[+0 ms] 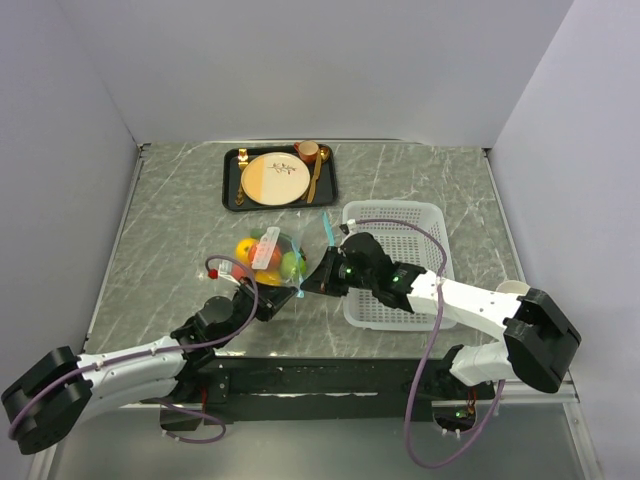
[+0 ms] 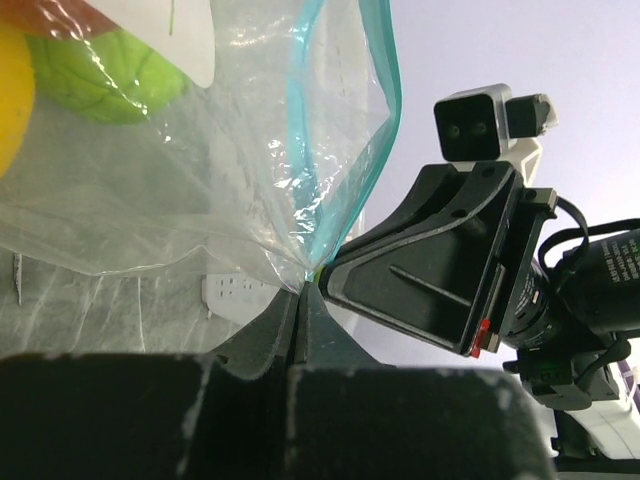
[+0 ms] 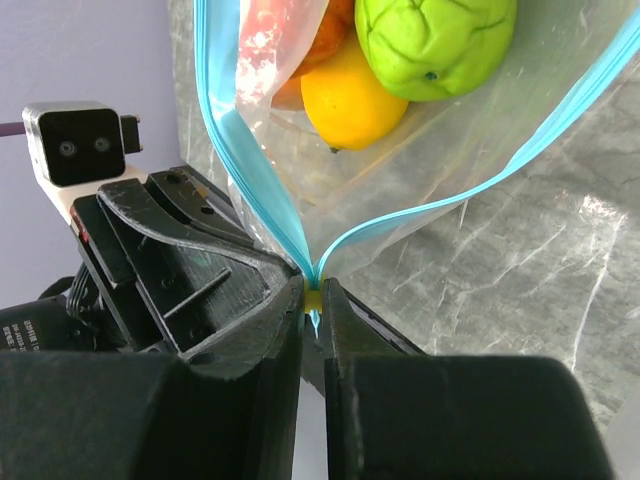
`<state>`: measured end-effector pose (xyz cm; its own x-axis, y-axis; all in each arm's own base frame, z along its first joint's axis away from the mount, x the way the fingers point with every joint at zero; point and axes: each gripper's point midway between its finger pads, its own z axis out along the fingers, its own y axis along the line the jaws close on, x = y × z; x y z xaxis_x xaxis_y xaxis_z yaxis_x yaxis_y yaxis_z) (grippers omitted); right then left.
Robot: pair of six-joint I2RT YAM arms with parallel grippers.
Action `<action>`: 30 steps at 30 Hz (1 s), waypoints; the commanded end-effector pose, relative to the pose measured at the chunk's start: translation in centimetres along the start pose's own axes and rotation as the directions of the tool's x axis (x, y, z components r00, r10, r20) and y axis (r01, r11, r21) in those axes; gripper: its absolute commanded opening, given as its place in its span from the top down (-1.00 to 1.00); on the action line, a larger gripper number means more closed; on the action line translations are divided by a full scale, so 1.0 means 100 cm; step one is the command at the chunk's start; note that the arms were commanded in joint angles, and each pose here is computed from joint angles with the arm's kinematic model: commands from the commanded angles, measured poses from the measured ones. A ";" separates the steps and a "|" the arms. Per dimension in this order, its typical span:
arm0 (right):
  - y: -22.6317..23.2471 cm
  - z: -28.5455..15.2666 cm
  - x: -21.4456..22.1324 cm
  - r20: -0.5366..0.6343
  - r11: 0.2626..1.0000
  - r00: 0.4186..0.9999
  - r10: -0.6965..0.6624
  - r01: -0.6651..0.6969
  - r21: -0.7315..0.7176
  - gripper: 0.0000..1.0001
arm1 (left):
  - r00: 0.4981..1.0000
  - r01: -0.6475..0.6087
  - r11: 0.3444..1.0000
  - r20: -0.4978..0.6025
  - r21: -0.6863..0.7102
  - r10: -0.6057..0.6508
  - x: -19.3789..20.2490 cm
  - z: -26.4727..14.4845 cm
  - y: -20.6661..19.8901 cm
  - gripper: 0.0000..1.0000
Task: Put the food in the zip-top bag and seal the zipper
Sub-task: Zip the zipper food storage bag at the center of the board.
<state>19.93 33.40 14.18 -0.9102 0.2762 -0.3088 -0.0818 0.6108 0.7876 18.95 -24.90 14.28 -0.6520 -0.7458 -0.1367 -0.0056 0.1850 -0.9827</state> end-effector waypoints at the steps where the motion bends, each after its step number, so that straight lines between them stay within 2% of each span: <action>1: 0.013 -0.004 -0.037 0.125 0.999 0.992 -0.038 0.038 -0.004 0.68 | 0.995 -0.037 0.999 -0.092 0.022 0.038 0.017 -0.006 0.001 0.99; 13: 0.011 -0.009 -0.052 0.164 0.998 0.984 -0.063 0.060 0.023 0.67 | 0.985 -0.048 0.999 -0.166 0.018 0.050 0.031 -0.002 0.006 0.99; 30: 0.005 -0.024 -0.074 0.257 0.995 0.964 -0.074 0.054 0.082 0.66 | 0.995 -0.035 0.999 -0.098 -0.033 0.032 0.017 -0.009 0.019 0.99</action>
<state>22.03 31.11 14.20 -0.8691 0.3037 -0.3904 -0.0814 0.6906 0.7186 17.86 -25.86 13.80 -0.7134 -0.6850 -0.1475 0.0097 0.2008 -0.9796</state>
